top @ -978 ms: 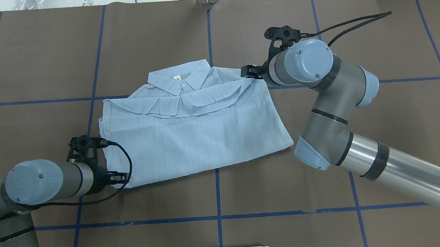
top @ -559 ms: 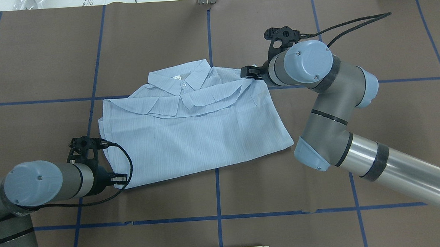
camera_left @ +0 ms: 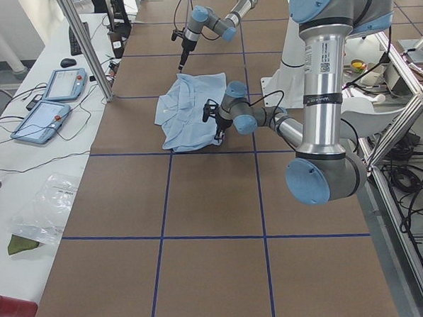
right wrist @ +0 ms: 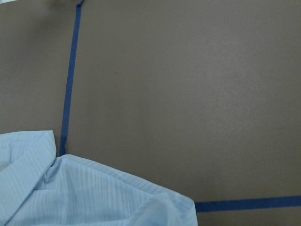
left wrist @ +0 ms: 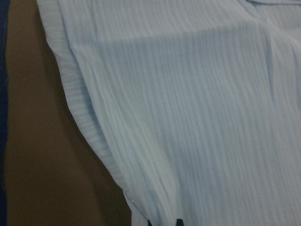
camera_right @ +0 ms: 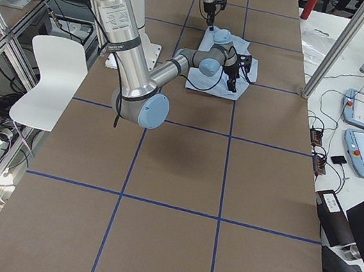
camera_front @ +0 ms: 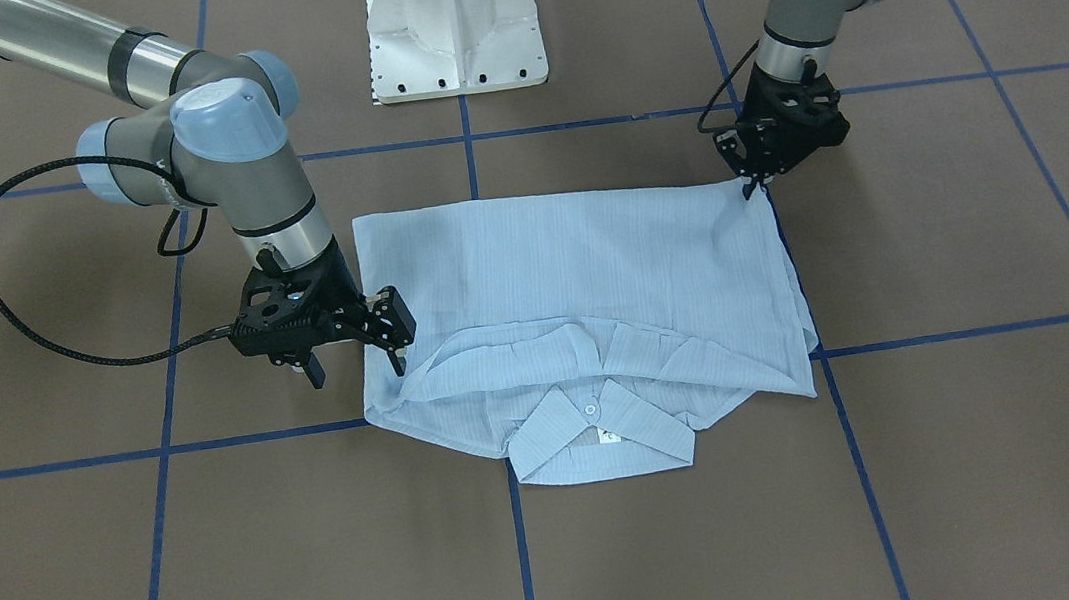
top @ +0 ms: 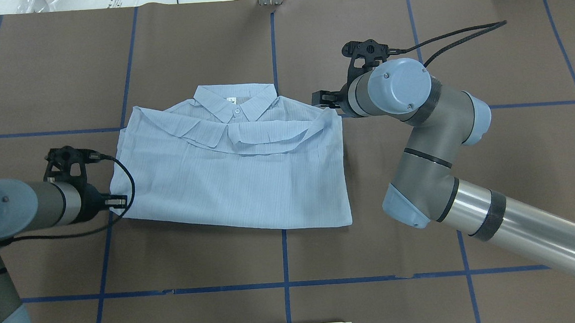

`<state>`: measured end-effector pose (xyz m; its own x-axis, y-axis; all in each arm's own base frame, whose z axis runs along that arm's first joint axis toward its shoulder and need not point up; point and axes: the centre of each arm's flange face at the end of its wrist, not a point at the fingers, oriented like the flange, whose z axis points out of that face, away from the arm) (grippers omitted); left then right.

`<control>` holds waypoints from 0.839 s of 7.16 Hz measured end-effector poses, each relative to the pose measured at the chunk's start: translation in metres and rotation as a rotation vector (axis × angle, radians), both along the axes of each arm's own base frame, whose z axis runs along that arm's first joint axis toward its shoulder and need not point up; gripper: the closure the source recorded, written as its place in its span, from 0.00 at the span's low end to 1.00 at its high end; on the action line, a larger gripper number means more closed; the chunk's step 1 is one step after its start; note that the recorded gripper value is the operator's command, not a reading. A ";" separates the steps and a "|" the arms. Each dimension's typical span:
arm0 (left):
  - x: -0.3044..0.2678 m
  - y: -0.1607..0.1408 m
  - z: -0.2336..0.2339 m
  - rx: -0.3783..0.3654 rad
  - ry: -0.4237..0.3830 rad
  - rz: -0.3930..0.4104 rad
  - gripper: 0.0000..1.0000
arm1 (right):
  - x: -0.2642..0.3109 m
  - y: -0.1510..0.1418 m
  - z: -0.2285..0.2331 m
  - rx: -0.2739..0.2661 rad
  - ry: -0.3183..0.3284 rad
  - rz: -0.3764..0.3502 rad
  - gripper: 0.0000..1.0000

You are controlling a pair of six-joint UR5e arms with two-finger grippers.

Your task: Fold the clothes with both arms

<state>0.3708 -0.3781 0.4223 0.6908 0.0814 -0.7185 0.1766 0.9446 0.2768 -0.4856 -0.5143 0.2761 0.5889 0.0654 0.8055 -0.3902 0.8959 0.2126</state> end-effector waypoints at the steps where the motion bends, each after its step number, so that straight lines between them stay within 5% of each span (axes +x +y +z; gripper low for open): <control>1: -0.011 -0.043 0.003 0.031 -0.027 -0.060 1.00 | 0.000 0.001 -0.001 -0.002 -0.005 0.001 0.00; 6: 0.015 -0.304 -0.034 0.113 -0.124 -0.277 1.00 | -0.001 0.016 -0.015 0.014 -0.031 -0.002 0.00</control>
